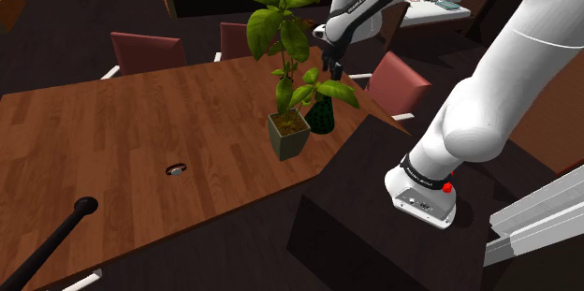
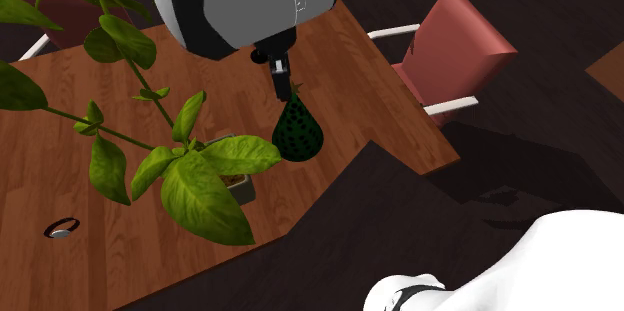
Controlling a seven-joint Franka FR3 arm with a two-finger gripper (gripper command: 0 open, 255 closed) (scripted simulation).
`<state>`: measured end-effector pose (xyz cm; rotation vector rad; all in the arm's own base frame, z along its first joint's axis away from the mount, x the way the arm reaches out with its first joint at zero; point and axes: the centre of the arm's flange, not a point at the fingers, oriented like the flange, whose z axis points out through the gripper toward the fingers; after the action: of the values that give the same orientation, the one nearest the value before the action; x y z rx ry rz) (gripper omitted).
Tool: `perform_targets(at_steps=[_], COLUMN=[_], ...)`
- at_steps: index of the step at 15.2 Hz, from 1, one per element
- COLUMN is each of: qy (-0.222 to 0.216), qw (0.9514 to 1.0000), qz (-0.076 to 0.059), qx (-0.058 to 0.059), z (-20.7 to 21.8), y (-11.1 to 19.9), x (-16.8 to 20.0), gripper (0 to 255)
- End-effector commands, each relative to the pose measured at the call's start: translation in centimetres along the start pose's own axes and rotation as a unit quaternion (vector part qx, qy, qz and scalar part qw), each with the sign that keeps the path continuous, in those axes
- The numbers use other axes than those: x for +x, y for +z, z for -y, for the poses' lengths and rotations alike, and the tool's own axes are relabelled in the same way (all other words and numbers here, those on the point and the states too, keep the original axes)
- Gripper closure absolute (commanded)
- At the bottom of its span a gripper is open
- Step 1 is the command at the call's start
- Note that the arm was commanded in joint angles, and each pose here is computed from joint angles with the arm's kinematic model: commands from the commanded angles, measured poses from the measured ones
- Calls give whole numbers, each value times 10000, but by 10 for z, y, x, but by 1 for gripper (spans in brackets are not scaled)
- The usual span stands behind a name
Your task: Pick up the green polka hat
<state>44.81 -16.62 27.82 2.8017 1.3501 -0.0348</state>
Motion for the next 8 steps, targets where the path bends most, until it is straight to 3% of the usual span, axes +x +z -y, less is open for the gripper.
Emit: perform_targets(at_steps=[1,8], qy=[-75,-75], qw=[10000,10000], qz=[8,8], qx=[-10,-11], z=[-3,-3], y=[13,43], x=[0,1], gripper=[0,0])
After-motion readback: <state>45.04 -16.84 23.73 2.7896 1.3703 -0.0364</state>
